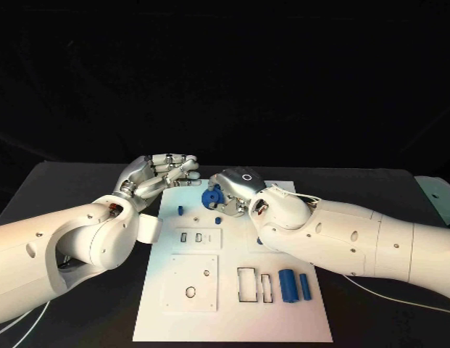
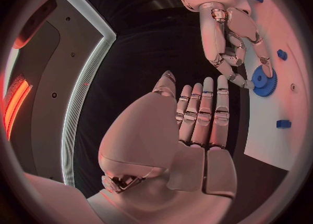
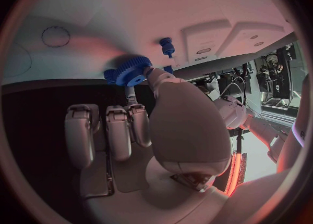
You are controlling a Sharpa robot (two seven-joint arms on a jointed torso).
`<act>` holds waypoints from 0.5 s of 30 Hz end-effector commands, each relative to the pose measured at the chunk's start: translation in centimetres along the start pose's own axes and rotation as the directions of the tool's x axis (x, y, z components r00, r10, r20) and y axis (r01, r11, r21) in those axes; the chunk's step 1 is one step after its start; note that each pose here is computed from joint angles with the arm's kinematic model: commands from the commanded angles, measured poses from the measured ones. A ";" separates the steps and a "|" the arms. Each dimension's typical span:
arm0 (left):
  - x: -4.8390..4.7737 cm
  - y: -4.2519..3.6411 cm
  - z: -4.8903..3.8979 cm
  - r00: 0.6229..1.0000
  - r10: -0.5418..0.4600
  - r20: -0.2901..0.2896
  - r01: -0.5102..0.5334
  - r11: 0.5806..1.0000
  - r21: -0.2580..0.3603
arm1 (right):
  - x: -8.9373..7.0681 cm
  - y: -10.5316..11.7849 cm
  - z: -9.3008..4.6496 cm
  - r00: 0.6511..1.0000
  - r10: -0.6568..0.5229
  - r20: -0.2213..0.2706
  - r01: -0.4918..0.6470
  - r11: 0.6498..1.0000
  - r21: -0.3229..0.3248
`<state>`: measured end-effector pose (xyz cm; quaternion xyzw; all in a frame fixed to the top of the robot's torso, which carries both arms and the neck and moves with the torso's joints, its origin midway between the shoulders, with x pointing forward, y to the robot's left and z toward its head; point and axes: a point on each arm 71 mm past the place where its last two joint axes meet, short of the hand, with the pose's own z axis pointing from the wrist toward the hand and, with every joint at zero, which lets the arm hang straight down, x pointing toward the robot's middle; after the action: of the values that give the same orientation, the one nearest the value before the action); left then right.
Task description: Assemble the parts on the task board
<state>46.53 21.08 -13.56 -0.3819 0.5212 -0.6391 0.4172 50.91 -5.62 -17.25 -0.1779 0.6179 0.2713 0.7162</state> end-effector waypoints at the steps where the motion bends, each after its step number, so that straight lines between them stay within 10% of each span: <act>1: 0.19 -0.13 0.03 1.000 -0.010 -0.016 0.010 1.000 0.009 | 0.6 -0.4 -0.2 1.000 -0.006 -0.031 0.006 1.000 0.017; 15: 0.09 -0.17 -0.06 1.000 -0.008 -0.013 0.008 1.000 0.008 | 1.1 -1.3 -0.6 0.994 0.015 -0.105 -0.011 0.999 0.039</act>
<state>46.50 21.23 -13.55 -0.3824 0.5211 -0.6383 0.4180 51.33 -6.79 -18.09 -0.1689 0.6439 0.2585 0.7000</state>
